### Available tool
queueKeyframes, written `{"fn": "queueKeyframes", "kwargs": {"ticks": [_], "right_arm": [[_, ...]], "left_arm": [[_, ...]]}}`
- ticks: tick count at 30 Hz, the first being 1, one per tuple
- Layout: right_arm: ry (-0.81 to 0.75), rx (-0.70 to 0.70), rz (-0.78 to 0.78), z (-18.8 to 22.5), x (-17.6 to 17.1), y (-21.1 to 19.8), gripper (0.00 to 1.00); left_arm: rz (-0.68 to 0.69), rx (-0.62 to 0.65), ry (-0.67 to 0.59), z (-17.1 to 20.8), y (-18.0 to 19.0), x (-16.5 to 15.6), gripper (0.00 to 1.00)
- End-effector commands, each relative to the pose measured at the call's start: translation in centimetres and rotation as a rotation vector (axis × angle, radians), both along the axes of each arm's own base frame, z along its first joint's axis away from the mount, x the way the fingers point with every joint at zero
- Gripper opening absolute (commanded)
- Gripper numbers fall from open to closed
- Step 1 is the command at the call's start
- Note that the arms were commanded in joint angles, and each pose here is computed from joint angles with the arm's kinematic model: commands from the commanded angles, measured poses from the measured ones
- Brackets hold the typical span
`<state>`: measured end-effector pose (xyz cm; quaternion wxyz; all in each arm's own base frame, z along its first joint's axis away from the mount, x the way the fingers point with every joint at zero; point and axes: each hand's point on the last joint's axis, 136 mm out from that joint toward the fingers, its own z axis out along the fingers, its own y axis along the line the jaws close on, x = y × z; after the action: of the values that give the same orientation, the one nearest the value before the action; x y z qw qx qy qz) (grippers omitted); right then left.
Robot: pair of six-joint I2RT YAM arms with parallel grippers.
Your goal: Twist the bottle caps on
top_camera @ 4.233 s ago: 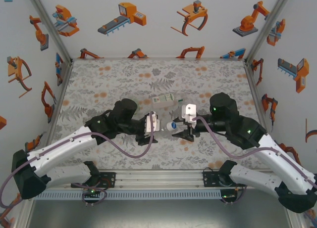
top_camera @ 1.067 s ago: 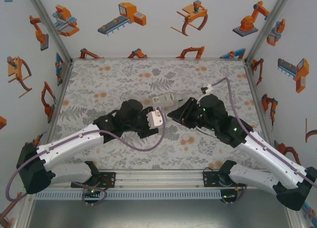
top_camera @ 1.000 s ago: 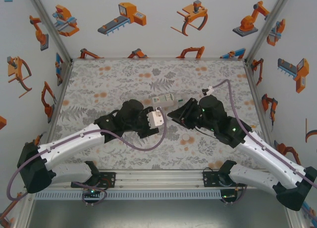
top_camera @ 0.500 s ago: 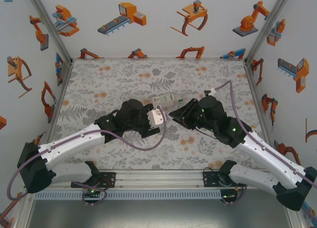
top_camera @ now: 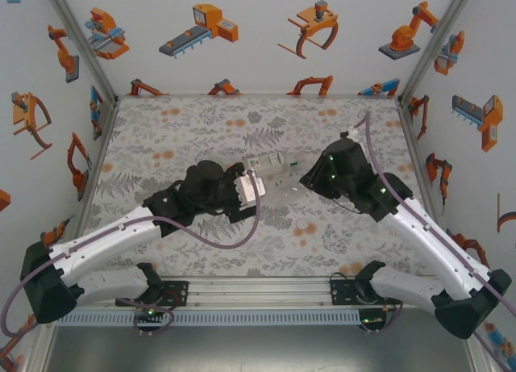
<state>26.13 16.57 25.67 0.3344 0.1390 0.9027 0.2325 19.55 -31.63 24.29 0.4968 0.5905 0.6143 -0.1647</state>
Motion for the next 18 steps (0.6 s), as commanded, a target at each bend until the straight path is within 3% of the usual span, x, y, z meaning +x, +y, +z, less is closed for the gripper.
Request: {"fn": "queueKeyframes", "kwargs": {"ticks": [1, 10, 18], "right_arm": [[-0.041, -0.176, 0.046, 0.3, 1.4, -2.3, 0.0], [-0.036, -0.377, 0.101, -0.1, 8.0, -5.0, 0.0], [-0.071, -0.438, 0.079, -0.8, 14.5, -6.8, 0.0]], "left_arm": [[0.034, -0.035, 0.001, 1.3, 0.7, -0.1, 0.73], [0.226, -0.107, 0.057, 2.2, 3.0, 1.3, 0.74], [0.356, -0.174, 0.19, 2.1, 4.8, 1.2, 0.74]]}}
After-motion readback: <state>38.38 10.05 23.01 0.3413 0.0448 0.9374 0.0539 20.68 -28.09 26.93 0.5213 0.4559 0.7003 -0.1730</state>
